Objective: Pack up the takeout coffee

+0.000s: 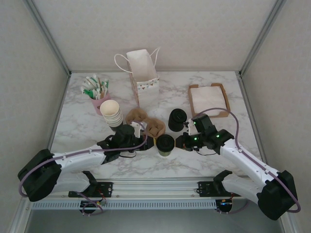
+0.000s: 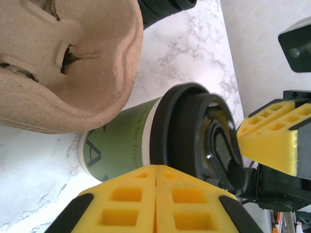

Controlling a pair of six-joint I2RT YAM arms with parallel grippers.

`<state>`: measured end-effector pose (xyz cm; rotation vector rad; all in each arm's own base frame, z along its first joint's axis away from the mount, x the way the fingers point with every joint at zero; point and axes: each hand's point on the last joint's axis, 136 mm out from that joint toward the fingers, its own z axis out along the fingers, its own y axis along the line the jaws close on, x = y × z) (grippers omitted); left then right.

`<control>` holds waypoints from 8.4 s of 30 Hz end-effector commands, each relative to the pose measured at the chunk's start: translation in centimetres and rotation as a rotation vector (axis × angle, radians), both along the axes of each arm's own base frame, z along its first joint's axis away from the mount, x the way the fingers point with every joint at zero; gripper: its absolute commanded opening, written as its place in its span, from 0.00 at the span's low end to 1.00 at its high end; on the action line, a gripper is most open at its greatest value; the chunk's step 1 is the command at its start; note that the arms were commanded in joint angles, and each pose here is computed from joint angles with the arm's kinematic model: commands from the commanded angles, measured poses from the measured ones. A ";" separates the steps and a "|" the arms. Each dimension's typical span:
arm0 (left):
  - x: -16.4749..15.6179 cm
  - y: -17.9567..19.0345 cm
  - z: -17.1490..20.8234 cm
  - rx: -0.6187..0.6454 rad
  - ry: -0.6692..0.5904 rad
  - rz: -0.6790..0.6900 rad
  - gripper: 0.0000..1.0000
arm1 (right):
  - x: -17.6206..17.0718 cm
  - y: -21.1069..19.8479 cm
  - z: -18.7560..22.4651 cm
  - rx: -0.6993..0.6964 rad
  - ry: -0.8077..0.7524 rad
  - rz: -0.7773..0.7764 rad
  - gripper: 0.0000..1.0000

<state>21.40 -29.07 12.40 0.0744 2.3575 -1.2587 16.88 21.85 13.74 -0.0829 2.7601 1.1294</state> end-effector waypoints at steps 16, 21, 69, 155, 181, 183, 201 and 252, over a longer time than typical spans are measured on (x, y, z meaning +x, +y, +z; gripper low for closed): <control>1.5 4.0 13.1 -0.002 -0.168 0.189 0.61 | 0.1 -0.6 11.3 0.017 -0.242 0.077 0.68; 1.4 5.1 17.1 -0.007 -0.208 0.222 0.83 | -0.2 -1.2 13.3 -0.004 -0.283 0.099 0.86; 1.9 13.3 16.0 0.146 -0.218 0.555 1.00 | 11.3 3.3 22.2 -0.126 -0.510 0.112 0.76; 2.2 15.5 17.6 0.181 -0.331 0.627 0.97 | 28.6 17.4 24.2 -0.272 -1.022 0.088 0.00; 2.7 12.5 21.0 0.064 -0.387 0.524 0.96 | 13.6 -1.3 36.3 -0.474 -1.065 -0.072 0.00; 2.7 12.1 21.0 0.053 -0.384 0.514 0.96 | 11.9 -3.3 36.0 -0.497 -1.042 -0.088 0.00; 2.8 10.4 19.6 0.016 -0.349 0.465 0.94 | 2.0 -14.6 25.7 -0.704 -0.742 -0.148 0.00; 4.4 7.9 16.1 0.071 -0.290 0.433 0.94 | -0.6 -6.1 14.7 -0.444 -0.730 0.256 0.00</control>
